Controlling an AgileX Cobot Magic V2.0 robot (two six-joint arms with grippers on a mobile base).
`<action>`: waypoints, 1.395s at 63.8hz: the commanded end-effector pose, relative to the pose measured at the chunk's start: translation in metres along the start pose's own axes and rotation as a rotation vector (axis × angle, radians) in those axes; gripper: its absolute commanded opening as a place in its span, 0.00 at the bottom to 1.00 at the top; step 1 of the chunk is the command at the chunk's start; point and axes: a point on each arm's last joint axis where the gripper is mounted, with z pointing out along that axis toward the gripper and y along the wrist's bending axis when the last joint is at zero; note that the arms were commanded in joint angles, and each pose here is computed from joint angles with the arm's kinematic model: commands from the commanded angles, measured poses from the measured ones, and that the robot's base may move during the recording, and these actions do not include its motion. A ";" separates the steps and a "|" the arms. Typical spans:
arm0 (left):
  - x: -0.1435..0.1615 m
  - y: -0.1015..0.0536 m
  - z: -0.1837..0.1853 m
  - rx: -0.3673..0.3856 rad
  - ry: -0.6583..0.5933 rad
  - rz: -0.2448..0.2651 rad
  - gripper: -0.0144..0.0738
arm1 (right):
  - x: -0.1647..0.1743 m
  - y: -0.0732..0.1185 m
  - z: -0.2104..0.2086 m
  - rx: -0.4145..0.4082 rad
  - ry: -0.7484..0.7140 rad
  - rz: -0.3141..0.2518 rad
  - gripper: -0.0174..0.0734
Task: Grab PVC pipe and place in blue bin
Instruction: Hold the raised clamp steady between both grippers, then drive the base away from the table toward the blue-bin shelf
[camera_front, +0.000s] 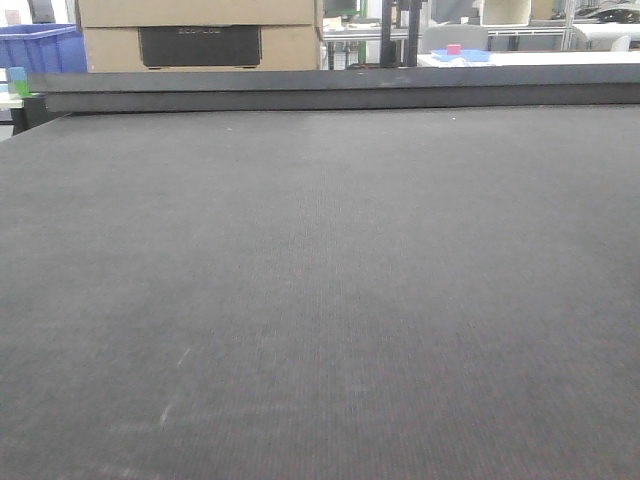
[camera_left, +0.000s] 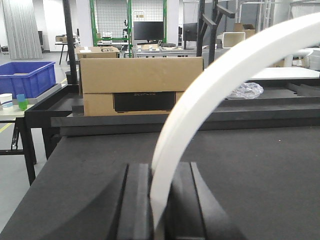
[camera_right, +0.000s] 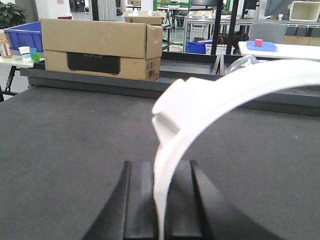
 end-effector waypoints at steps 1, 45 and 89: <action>-0.006 -0.001 -0.002 0.010 -0.044 -0.012 0.04 | -0.003 0.000 -0.001 0.005 -0.034 -0.014 0.01; -0.006 -0.001 -0.002 0.010 -0.044 -0.012 0.04 | -0.003 0.000 -0.001 0.005 -0.034 -0.014 0.01; -0.006 -0.001 -0.002 0.010 -0.044 -0.012 0.04 | -0.003 0.000 -0.001 0.005 -0.034 -0.014 0.01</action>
